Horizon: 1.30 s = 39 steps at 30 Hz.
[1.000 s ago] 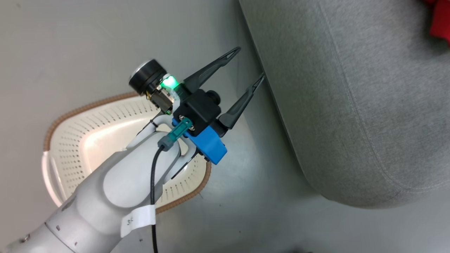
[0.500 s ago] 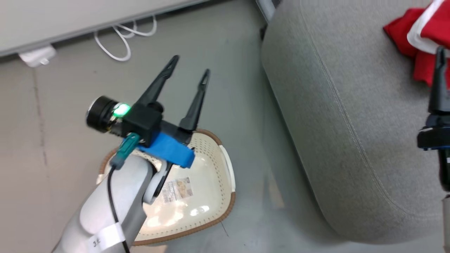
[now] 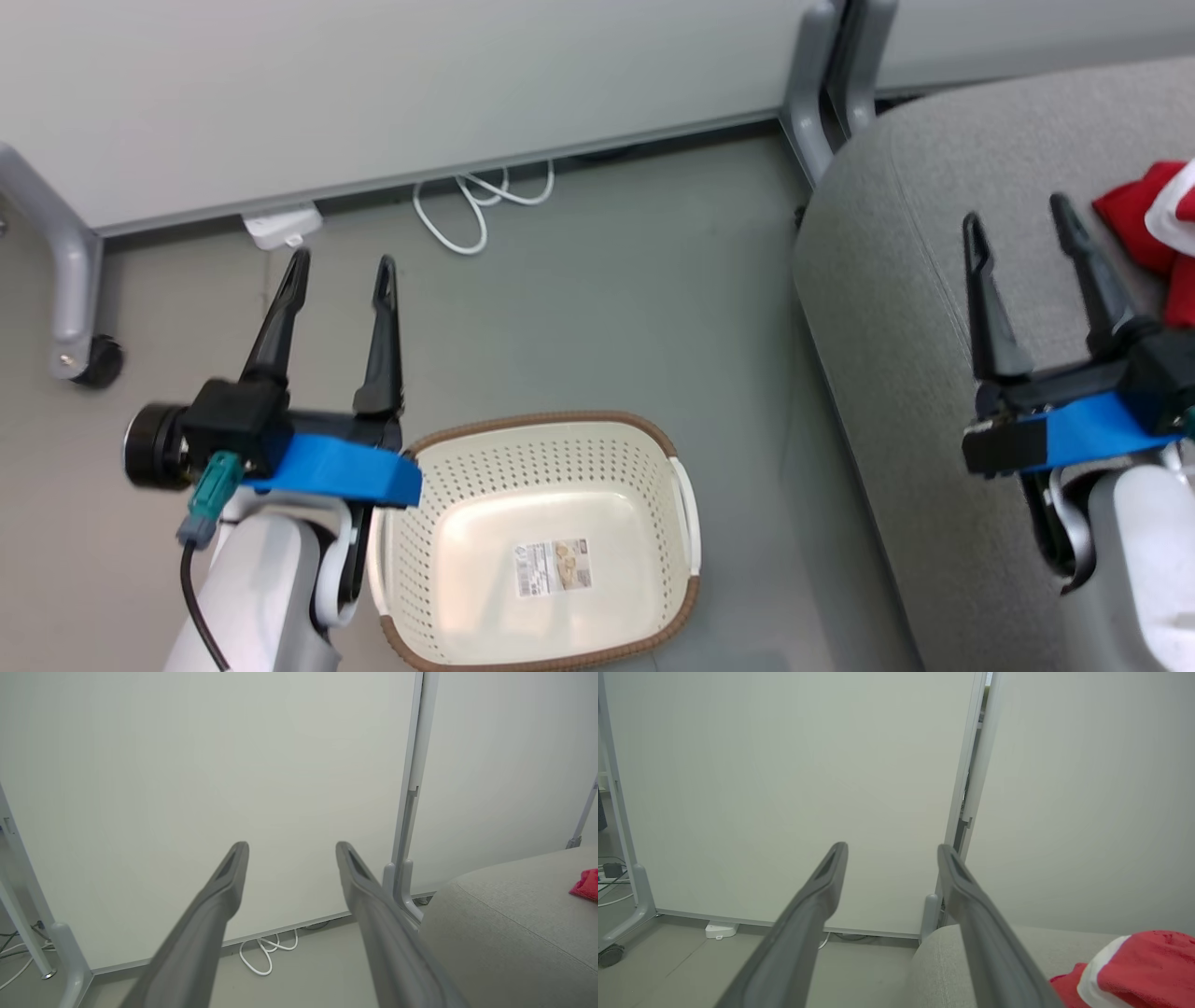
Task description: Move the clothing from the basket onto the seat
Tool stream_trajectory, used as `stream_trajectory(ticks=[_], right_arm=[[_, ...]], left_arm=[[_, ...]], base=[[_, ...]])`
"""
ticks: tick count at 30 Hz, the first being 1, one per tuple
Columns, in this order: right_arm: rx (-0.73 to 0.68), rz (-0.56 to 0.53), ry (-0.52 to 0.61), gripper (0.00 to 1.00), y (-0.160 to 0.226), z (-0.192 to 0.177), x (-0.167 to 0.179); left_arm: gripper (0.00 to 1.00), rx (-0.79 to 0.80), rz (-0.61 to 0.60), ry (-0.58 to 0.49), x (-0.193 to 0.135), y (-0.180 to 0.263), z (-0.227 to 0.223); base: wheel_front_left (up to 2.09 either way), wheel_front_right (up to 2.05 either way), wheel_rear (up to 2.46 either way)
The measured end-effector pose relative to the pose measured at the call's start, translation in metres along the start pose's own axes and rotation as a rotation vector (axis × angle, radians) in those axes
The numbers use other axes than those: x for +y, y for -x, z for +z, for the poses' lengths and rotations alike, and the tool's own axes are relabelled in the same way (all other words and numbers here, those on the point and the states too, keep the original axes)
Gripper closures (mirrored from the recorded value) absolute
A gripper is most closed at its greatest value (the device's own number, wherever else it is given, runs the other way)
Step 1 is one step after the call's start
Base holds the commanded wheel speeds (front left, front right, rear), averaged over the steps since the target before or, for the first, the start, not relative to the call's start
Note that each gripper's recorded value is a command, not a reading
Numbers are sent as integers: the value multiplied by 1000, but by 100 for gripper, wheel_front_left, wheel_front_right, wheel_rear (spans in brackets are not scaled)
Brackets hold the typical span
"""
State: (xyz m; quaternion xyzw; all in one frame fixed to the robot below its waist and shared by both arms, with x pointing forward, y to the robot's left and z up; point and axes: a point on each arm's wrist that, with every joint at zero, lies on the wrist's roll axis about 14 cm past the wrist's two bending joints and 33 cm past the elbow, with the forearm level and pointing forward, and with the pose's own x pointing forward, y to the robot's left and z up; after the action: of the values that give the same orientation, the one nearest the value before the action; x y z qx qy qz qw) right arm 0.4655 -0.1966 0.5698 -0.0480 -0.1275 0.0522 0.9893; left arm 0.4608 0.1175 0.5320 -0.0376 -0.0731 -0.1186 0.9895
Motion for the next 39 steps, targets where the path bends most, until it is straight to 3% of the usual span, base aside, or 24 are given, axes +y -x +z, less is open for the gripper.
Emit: stream_trajectory(ticks=[15, 27, 39], right_arm=[[100, 24, -104, 0, 48, -23, 35], [158, 11, -141, 0, 75, -35, 42], [163, 19, -157, 0, 79, -36, 50]], left_arm=[[0, 39, 148, -2, 34, 74, -2], [0, 42, 199, -1, 43, 103, 0], [0, 50, 221, -8, 50, 113, -1]], base=[[0, 0, 0], [0, 0, 0], [0, 0, 0]])
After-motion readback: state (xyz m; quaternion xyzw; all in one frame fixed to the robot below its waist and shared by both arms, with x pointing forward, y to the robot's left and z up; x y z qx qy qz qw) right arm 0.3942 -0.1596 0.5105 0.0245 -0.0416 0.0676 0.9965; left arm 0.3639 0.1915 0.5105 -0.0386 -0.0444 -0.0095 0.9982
